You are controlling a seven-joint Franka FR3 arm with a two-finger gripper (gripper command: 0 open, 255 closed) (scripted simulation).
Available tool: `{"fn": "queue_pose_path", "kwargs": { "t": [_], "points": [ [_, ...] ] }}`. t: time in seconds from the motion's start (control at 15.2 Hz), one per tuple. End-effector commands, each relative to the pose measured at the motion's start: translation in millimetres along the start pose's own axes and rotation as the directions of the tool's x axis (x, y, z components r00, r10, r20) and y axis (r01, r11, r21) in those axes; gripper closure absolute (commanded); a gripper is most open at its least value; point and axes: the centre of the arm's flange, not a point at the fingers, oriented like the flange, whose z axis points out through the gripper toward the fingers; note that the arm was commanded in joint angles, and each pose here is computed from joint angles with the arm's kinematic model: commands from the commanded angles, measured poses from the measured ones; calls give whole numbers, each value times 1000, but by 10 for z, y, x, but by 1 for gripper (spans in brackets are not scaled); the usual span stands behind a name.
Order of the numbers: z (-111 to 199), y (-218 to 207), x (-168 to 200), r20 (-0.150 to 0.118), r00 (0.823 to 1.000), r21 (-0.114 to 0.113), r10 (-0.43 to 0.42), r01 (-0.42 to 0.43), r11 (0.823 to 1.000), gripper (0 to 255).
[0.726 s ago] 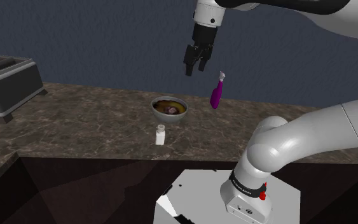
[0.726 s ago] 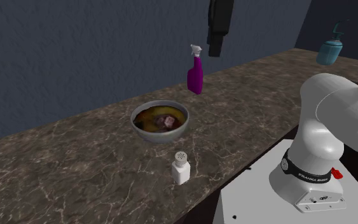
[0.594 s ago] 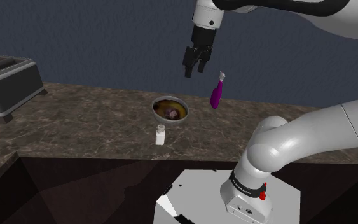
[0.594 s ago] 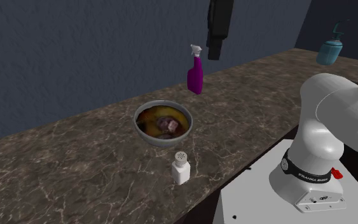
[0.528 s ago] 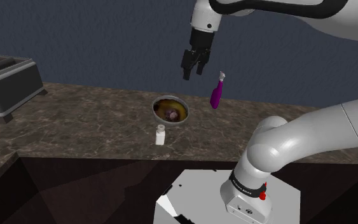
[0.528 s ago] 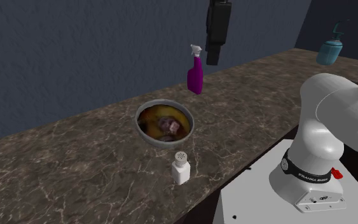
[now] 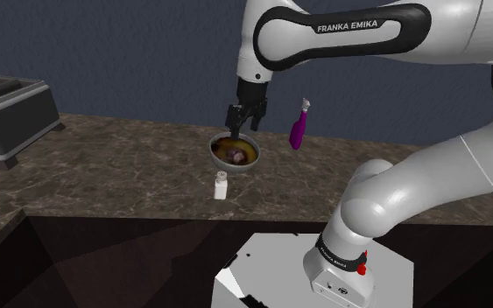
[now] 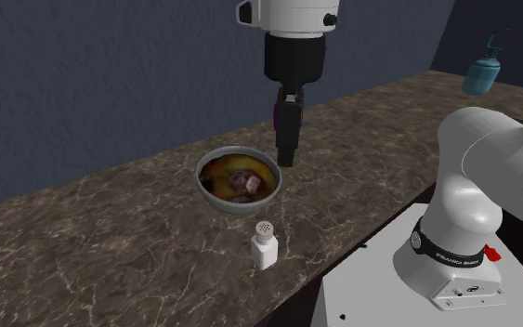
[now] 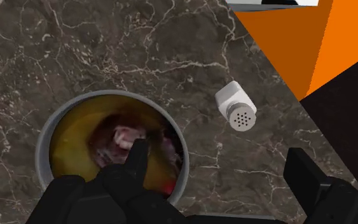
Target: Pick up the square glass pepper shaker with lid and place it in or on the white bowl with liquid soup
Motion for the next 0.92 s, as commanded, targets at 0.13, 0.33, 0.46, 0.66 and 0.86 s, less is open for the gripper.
{"fn": "queue_pose_path", "kwargs": {
  "t": [0.13, 0.33, 0.46, 0.66, 0.86],
  "points": [
    [471, -196, 124, 14, 1000, 1, 13, -13, 1000, 0],
    [824, -356, 219, 26, 999, 1, 22, -22, 1000, 0],
    [1061, -463, 281, 33, 999, 1, 28, -28, 1000, 0],
    [1213, -484, 289, 35, 999, 1, 29, -29, 1000, 0],
    [1371, -484, 283, 35, 999, 1, 29, -29, 1000, 0]
  ]
}}
